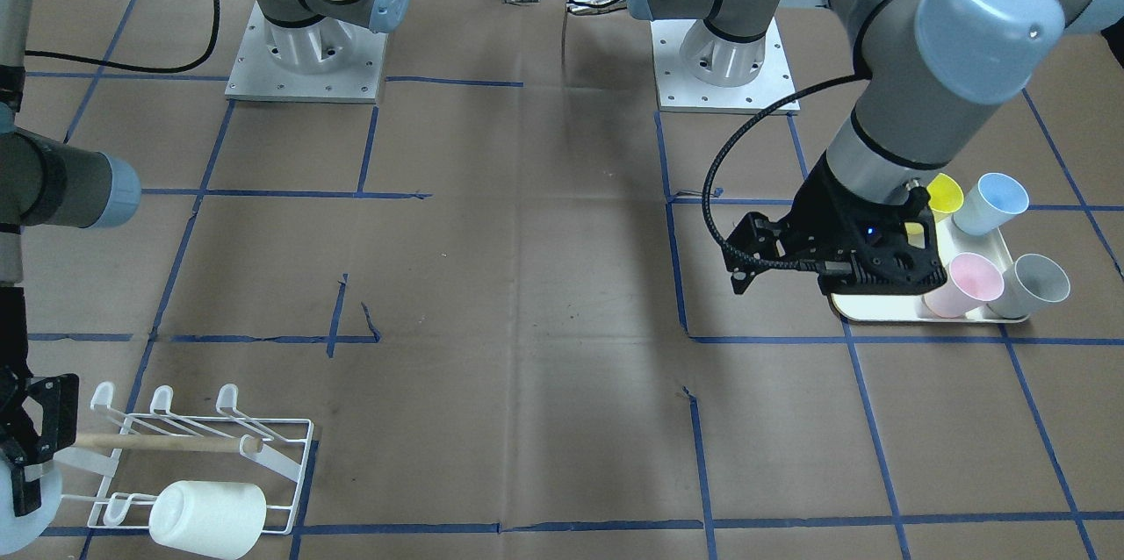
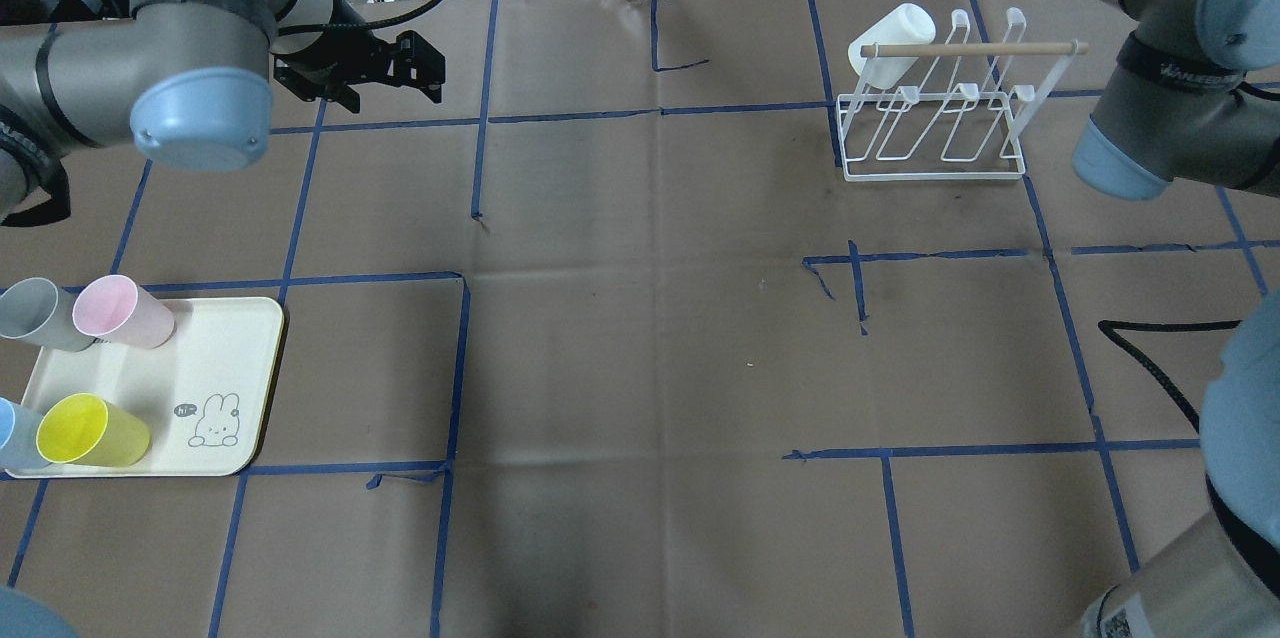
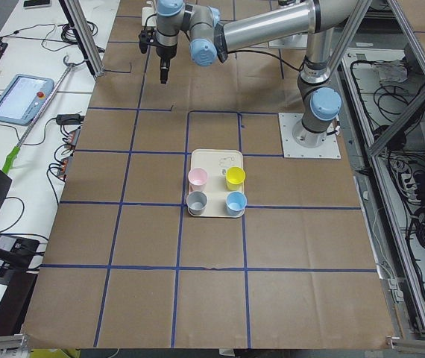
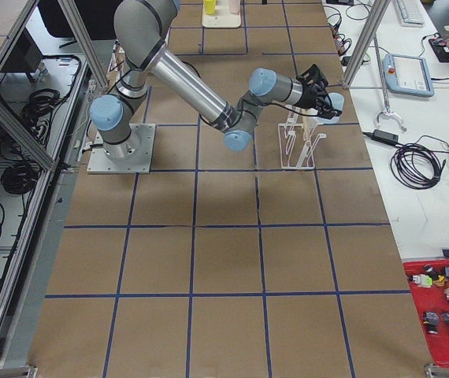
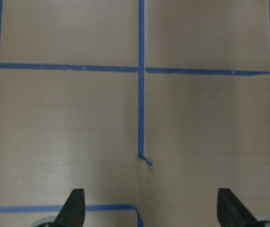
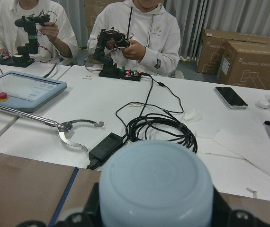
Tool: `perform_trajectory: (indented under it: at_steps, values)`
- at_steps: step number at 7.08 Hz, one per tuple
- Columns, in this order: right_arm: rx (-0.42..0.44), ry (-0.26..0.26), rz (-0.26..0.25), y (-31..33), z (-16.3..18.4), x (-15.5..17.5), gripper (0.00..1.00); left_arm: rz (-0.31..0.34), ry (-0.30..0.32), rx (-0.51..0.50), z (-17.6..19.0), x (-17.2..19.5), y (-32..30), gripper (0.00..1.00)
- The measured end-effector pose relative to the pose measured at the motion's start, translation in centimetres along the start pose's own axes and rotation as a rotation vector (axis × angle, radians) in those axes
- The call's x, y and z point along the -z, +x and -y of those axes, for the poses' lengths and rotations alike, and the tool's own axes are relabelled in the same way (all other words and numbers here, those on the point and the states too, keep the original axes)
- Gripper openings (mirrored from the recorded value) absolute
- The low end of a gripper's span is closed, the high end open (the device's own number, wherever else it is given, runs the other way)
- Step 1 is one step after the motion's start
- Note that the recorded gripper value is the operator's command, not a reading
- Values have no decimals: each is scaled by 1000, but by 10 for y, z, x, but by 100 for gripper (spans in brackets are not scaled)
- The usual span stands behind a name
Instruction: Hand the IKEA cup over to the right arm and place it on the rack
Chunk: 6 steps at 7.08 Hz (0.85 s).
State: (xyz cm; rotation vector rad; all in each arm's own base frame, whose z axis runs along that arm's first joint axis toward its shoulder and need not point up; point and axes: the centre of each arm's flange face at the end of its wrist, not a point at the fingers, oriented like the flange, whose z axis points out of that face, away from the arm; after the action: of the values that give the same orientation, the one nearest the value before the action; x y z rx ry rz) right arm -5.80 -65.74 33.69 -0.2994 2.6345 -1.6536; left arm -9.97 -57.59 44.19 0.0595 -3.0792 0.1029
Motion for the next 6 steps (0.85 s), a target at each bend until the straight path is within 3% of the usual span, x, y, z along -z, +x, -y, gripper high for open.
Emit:
perform_trajectory:
  at_steps: [2,6]
  values:
    - [-2,-26,-10,22,-21,-20,9,14,-53,7,-36,37,2,98]
    - [-22,-42,-13,32,-41,-27,9,19,-86,54,-57,28,3,99]
